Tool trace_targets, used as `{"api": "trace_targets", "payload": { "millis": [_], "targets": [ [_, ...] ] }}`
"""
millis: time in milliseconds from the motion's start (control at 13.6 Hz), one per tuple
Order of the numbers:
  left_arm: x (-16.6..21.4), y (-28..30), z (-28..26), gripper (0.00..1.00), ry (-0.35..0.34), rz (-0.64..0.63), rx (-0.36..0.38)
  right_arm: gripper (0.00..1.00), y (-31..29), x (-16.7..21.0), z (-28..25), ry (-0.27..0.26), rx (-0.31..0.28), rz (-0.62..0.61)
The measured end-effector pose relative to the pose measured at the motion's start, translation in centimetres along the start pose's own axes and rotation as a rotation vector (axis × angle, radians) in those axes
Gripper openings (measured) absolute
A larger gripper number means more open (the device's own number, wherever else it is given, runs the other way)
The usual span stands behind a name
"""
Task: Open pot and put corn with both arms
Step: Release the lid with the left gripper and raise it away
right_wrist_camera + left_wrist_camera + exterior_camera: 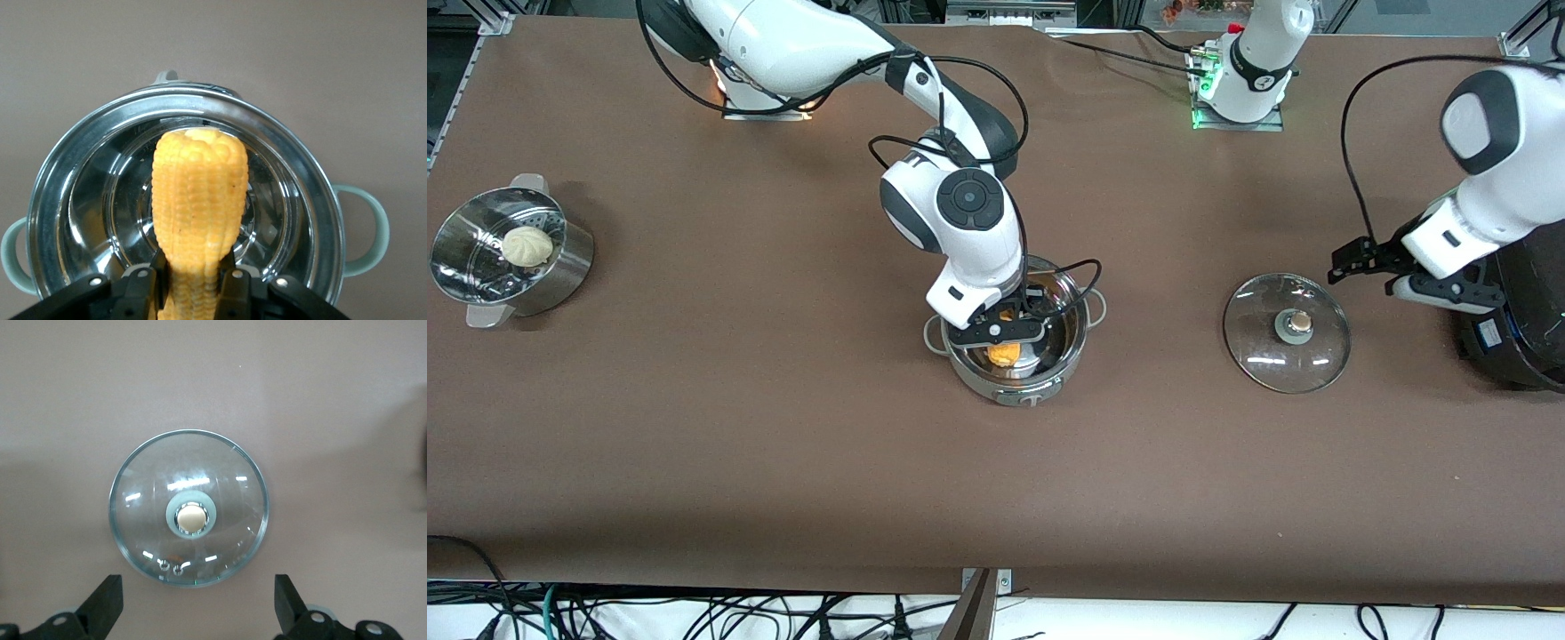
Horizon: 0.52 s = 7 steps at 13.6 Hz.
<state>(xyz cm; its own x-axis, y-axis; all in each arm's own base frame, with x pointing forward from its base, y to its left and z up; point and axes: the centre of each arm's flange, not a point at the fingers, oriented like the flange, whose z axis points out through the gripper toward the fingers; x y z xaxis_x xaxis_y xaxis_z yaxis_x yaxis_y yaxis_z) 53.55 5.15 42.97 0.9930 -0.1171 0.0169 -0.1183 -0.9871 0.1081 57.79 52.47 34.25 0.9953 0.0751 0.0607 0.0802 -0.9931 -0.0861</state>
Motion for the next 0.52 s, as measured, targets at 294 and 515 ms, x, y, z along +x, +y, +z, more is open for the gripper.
{"api": "trace_targets", "payload": {
  "millis": [294, 515],
  "targets": [
    [0.6, 2.4, -10.3, 1.00, -0.072, -0.067, 0.087, 0.32, -0.4, -0.3, 0.0, -0.001, 0.000, -0.006],
    [0.2, 4.7, -15.1, 1.00, -0.114, -0.119, 0.138, 0.32, -0.8, -0.6, 0.3, -0.002, 0.001, -0.012]
  ]
}}
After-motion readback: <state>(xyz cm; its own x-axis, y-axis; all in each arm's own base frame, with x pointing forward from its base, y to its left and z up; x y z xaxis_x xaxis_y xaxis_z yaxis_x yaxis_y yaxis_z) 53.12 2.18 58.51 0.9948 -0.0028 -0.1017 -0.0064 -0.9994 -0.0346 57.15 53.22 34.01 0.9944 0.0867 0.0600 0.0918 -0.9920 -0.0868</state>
